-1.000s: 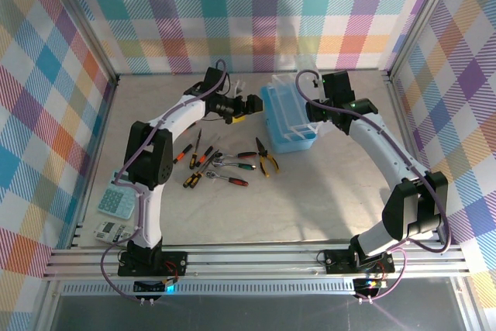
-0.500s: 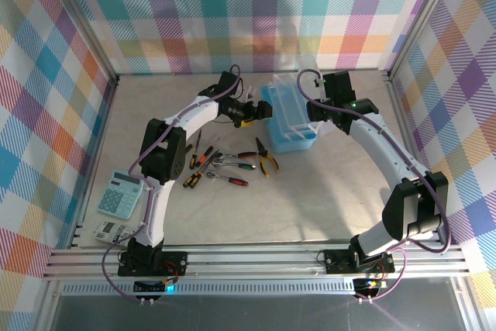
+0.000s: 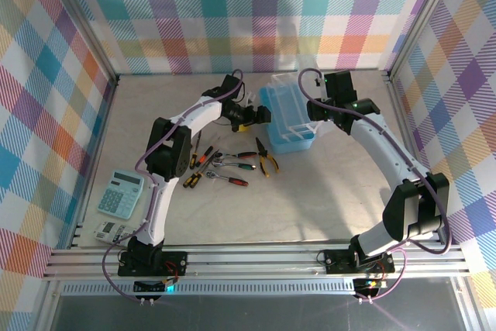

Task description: Pack the tool kit

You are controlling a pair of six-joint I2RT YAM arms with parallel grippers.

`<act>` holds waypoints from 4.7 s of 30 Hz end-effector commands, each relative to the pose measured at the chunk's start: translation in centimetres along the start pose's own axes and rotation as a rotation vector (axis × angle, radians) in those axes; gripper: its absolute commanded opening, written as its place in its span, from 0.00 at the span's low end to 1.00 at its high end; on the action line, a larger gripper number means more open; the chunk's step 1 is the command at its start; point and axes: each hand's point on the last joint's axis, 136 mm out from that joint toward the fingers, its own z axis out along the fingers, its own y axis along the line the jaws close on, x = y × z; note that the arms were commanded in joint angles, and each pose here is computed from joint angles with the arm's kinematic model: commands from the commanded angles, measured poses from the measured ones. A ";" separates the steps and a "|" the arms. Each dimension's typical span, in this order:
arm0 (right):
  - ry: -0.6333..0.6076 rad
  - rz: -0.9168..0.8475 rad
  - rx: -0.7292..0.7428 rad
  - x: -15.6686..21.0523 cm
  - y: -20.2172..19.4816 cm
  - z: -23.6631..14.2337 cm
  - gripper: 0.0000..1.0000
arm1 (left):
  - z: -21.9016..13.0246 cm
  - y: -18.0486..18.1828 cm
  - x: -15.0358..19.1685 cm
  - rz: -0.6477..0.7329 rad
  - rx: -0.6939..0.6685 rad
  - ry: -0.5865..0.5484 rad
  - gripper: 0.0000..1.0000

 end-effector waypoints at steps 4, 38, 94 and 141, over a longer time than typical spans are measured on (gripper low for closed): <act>-0.012 0.097 0.019 -0.2 -2.1 -0.5 0.56 | 0.4 0.8 0.5 0.003 -0.042 0.025 1.00; 0.006 0.152 -0.209 1.2 -2.7 -5.0 0.99 | -11.2 -2.2 0.5 0.145 -0.262 -0.022 1.00; 0.036 0.179 -0.328 5.1 0.2 -5.2 0.99 | 2.2 2.9 17.4 0.133 -0.640 0.293 0.01; 0.106 0.217 -0.803 -0.3 14.2 -4.8 0.46 | -12.1 -16.4 5.1 0.224 0.061 -0.084 0.00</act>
